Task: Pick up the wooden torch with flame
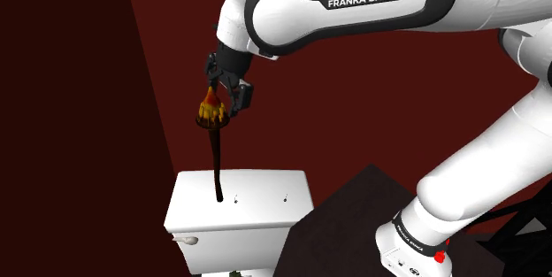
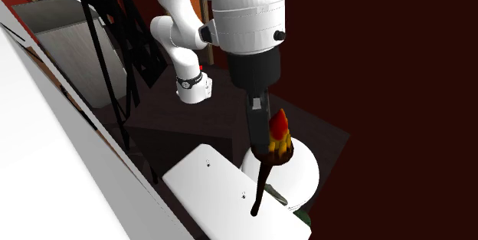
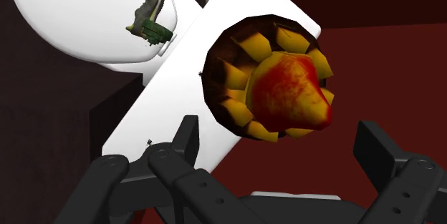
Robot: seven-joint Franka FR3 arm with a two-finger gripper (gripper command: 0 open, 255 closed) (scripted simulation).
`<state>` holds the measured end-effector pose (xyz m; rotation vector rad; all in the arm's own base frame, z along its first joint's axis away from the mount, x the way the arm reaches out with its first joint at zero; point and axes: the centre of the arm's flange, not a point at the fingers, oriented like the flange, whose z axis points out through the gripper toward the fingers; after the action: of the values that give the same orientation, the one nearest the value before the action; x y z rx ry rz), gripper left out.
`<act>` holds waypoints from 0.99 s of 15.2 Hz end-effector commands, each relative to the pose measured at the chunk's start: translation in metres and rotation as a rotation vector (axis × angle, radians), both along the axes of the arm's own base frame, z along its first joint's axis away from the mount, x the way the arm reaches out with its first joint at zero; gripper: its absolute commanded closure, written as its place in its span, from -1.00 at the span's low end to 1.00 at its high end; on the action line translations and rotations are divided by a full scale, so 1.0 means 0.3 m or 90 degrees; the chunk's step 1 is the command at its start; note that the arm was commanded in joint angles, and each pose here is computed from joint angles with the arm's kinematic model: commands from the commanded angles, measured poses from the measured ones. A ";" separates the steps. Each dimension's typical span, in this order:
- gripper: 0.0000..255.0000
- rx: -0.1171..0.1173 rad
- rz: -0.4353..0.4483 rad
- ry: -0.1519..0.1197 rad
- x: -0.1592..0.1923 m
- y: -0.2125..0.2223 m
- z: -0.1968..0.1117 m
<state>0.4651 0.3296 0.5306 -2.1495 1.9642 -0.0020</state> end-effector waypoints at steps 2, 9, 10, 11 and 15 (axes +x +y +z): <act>1.00 0.000 0.000 0.000 -0.001 0.000 -0.004; 1.00 0.000 0.000 0.000 -0.001 0.001 -0.003; 1.00 0.000 0.000 0.000 -0.001 -0.001 -0.004; 1.00 0.000 0.000 0.000 -0.001 -0.001 0.014; 1.00 0.000 0.000 0.000 -0.001 -0.001 0.084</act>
<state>0.4642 0.3290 0.5504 -2.1495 1.9640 -0.0022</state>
